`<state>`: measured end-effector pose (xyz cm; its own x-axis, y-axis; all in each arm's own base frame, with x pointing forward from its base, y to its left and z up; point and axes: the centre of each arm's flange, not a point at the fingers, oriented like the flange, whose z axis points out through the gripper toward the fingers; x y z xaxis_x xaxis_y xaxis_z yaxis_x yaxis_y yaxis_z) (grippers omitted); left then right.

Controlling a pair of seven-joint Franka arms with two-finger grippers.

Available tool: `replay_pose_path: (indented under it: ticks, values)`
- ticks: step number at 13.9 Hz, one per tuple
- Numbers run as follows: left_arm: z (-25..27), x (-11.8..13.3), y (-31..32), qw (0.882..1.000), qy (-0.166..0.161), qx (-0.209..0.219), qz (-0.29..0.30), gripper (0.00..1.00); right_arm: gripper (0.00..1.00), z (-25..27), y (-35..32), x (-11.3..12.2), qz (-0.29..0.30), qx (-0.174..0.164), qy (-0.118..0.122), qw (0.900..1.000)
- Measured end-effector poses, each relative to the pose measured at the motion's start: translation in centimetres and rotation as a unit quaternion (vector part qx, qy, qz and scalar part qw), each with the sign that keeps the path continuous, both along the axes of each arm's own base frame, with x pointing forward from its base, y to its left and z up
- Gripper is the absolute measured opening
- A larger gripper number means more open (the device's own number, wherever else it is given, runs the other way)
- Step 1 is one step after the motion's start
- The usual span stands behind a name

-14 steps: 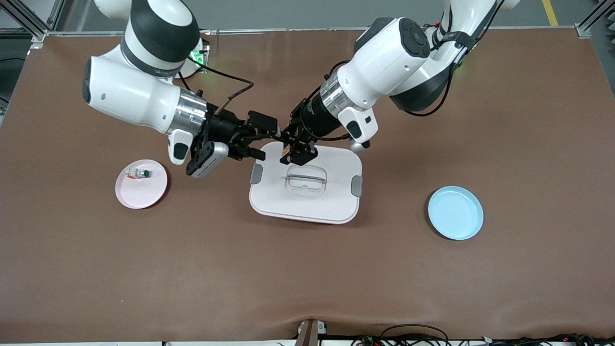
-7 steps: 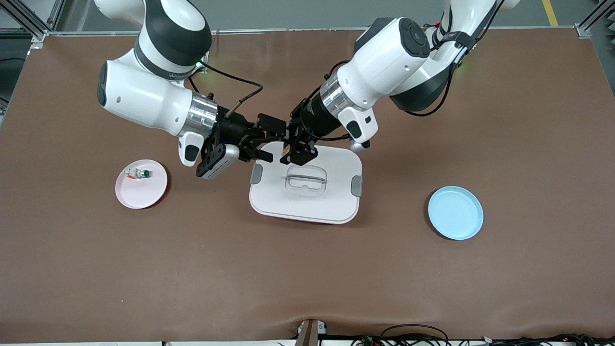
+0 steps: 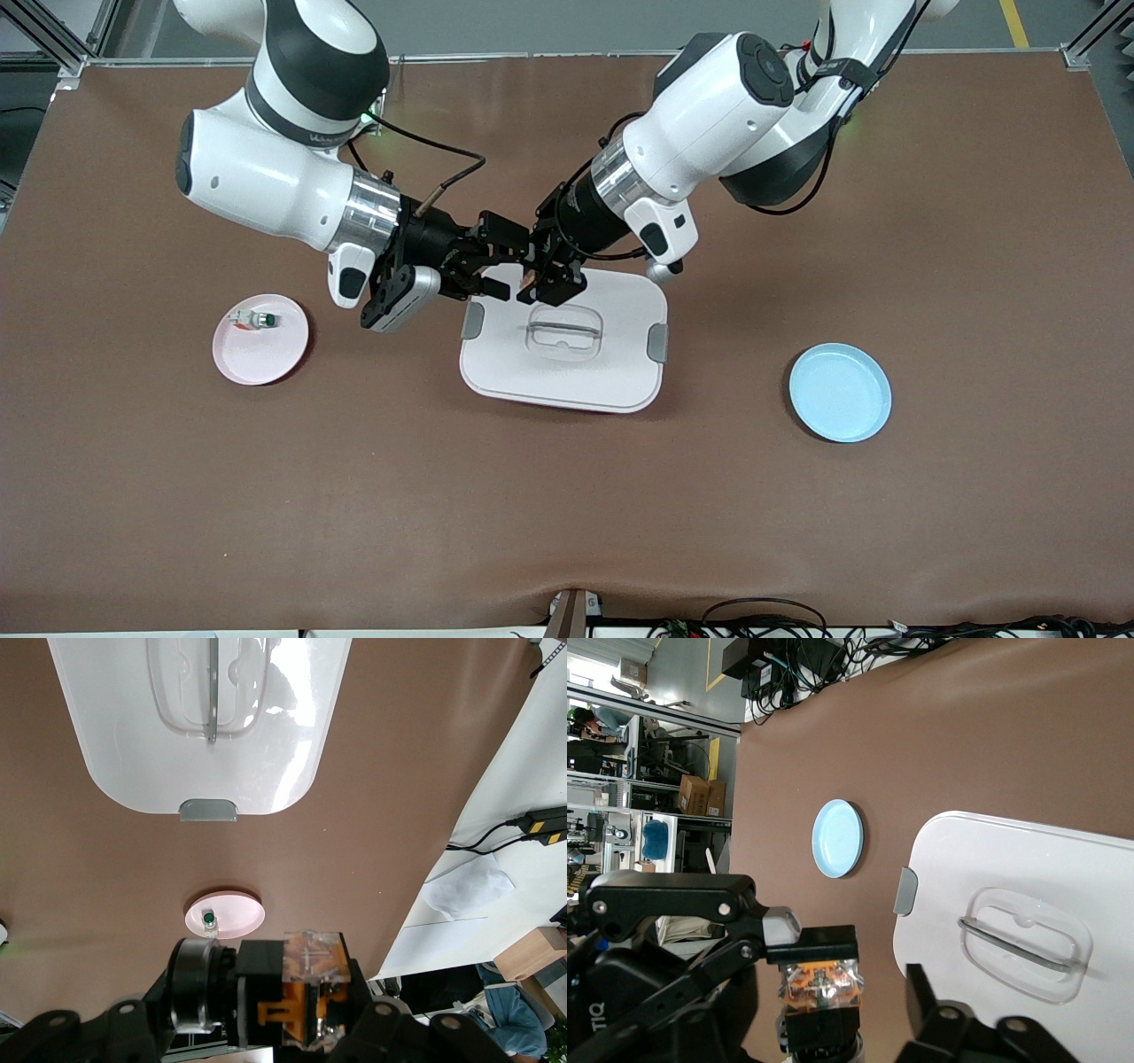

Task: Transfer orange switch to right arm and place
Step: 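Grasp the switch with the right gripper beside the left gripper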

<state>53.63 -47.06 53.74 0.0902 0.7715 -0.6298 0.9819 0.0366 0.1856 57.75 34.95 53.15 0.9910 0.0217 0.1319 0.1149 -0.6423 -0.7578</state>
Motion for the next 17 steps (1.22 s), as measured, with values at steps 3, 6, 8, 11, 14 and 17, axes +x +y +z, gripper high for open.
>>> replay_pose_path:
  ticks: [3,6,8,11,14,17]
  values:
    - [0.0,0.01,0.01,1.0,0.0,0.0,0.0,0.72,0.7,-0.22,0.14,0.28,0.002,-0.001,-0.002,1.0]
    - [0.01,-0.02,-0.02,1.0,0.0,0.0,0.0,0.72,0.68,-0.4,0.21,0.42,0.007,-0.002,-0.007,1.0]
    - [0.03,-0.01,-0.02,1.0,0.0,0.0,0.0,0.72,0.65,-0.34,0.2,0.45,0.006,-0.002,-0.009,1.0]
    - [-0.12,0.02,-0.04,1.0,0.001,0.0,0.0,0.72,0.5,0.02,0.39,0.41,0.01,-0.001,-0.016,1.0]
    - [-0.14,0.07,-0.03,1.0,0.001,0.0,0.0,0.72,0.41,0.09,0.4,0.42,0.023,-0.001,-0.033,0.999]
    - [-0.12,0.08,-0.02,1.0,0.0,-0.001,0.001,0.72,0.41,0.11,0.4,0.43,0.022,-0.001,-0.033,0.999]
